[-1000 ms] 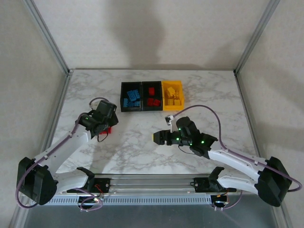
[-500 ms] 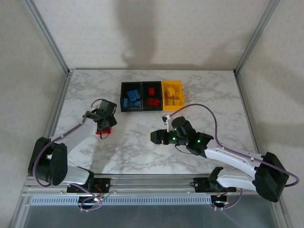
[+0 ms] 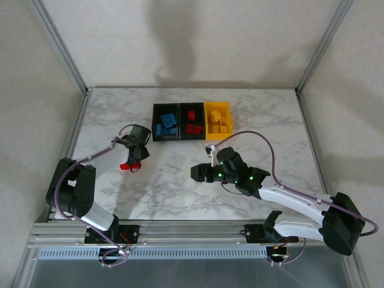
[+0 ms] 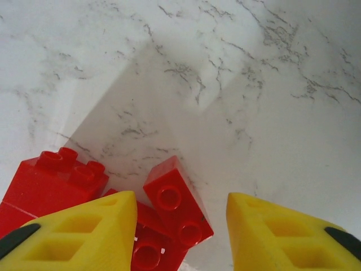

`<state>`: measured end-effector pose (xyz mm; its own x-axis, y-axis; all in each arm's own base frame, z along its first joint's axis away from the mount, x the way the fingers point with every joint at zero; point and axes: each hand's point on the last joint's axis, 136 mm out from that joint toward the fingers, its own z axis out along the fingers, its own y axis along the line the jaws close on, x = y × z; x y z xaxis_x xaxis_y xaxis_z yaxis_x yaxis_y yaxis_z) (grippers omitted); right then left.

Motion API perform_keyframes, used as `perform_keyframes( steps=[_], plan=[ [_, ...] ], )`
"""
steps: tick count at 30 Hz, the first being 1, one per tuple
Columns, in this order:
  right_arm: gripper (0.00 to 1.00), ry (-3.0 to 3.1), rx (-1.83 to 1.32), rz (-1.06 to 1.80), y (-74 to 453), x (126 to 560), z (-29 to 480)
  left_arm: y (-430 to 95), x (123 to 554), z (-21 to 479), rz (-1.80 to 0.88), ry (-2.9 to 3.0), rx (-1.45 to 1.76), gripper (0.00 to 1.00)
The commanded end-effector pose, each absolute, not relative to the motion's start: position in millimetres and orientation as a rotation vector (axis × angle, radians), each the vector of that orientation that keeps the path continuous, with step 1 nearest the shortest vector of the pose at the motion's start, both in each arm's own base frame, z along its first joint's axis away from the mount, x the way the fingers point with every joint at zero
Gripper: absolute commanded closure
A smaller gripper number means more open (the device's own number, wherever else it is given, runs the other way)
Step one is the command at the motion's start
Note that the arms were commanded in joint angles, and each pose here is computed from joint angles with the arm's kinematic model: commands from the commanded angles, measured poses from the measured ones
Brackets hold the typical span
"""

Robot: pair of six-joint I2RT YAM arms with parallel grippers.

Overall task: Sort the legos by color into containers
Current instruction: Pick up the lego from the middle-left of the table.

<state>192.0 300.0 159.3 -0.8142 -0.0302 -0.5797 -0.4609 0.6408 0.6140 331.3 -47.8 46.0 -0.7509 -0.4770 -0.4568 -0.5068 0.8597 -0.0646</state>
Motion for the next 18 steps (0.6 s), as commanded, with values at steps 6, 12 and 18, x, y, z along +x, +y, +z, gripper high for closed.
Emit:
perform_keyframes(
  steps=[6,12,18],
  plan=[
    [0.41,2.288,-0.38,1.053,299,197,174,-42,343,43,0.141,2.562,-0.704,0.75],
    [0.41,2.285,-0.376,1.049,299,198,174,-45,348,57,0.121,2.547,-0.69,0.89],
    [0.41,2.269,-0.373,1.038,297,200,180,-51,348,83,0.052,2.523,-0.663,0.9]
  ],
)
